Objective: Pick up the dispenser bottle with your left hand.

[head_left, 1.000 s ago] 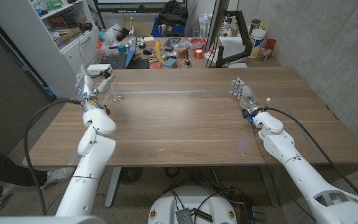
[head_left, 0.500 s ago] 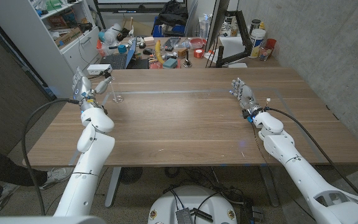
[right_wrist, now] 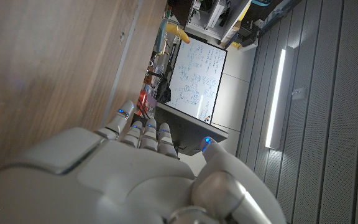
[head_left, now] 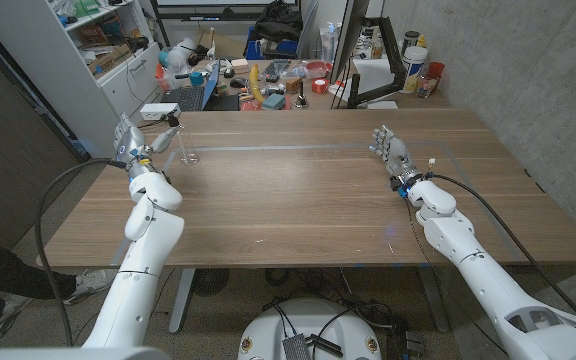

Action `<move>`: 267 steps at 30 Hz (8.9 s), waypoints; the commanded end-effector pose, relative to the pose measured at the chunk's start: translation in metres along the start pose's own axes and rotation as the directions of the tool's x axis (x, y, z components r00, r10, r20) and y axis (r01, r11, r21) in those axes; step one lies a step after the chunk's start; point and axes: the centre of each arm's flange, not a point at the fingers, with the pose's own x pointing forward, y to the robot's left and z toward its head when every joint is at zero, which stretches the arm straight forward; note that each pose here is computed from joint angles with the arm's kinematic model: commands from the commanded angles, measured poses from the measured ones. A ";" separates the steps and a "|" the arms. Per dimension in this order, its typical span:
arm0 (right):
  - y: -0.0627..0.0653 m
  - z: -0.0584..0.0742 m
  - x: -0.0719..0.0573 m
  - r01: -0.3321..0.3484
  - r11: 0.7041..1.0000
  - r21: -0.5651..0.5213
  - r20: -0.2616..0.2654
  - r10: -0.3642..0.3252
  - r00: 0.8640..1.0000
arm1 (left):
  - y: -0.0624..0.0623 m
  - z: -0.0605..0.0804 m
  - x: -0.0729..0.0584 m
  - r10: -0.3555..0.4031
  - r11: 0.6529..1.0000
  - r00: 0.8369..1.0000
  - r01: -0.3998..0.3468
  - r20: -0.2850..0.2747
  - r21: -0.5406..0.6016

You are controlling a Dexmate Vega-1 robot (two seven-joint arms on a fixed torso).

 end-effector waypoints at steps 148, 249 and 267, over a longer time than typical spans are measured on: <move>-0.008 -0.005 -0.018 0.053 0.999 -0.013 -0.004 -0.053 0.999 | -0.083 -0.012 0.089 -0.129 0.991 0.991 0.130 -0.035 0.020; -0.017 -0.006 -0.027 0.094 0.995 -0.030 0.002 -0.094 0.996 | -0.088 -0.016 0.097 0.002 0.984 0.997 -0.016 -0.080 -0.179; -0.020 -0.008 -0.028 0.092 0.995 -0.022 0.007 -0.092 0.996 | -0.078 -0.002 0.095 0.012 0.984 0.998 -0.022 -0.057 -0.179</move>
